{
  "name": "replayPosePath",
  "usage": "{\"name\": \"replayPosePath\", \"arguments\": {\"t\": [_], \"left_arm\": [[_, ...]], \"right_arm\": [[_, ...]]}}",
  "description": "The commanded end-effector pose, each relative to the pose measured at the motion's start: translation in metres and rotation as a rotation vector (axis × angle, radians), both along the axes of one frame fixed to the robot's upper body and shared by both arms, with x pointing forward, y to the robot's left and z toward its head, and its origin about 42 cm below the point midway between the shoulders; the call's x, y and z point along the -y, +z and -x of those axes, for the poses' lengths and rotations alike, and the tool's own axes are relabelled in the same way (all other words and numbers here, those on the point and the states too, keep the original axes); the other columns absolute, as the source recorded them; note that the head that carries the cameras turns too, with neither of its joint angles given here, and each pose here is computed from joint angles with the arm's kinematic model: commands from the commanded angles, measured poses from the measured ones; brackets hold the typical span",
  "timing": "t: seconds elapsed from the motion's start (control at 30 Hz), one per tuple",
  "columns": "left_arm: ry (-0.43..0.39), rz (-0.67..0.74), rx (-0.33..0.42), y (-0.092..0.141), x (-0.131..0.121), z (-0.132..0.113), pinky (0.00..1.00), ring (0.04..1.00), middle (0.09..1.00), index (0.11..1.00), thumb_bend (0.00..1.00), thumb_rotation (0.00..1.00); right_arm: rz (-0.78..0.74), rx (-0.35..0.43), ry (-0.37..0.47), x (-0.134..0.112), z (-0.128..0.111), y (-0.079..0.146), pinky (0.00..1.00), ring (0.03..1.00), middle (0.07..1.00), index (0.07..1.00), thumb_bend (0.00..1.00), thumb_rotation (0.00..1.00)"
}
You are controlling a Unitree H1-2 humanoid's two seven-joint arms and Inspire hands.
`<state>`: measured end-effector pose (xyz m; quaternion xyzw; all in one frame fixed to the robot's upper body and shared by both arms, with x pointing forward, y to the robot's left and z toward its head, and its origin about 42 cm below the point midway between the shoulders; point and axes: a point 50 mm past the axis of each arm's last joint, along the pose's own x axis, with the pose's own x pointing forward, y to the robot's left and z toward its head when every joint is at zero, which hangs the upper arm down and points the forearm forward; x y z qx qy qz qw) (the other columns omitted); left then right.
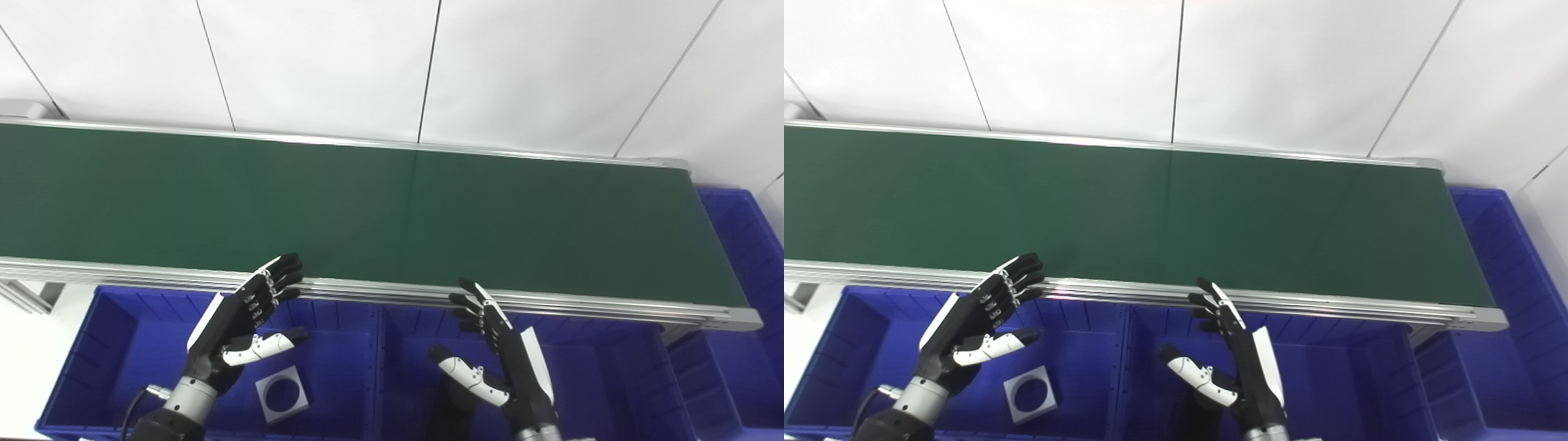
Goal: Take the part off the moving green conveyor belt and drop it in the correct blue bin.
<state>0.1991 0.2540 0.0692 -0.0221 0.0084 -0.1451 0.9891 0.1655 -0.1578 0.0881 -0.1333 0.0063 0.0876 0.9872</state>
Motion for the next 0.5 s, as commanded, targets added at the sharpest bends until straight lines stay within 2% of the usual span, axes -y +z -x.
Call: {"name": "replayPosePath", "arguments": {"t": [0.0,0.23,0.47], "left_arm": [[-0.002,-0.002,0.056,0.0101,-0.0077,-0.0063,0.85,0.892,0.893,0.872,0.79,0.24],[-0.001,-0.008,0.064,0.0109,-0.0161,-0.0091,0.84,0.886,0.888,0.868,0.8,0.25],[-0.012,-0.012,0.066,0.0136,-0.0135,-0.0085,0.82,0.879,0.885,0.865,0.82,0.25]], "right_arm": [[-0.005,0.034,-0.01,-0.0068,-0.0049,0.0077,0.74,0.787,0.828,0.901,0.67,0.57],[-0.002,0.041,-0.017,-0.0153,-0.0081,0.0101,0.75,0.793,0.831,0.901,0.68,0.58],[-0.002,0.05,-0.015,-0.0124,-0.0089,0.0109,0.75,0.796,0.832,0.902,0.67,0.57]]}}
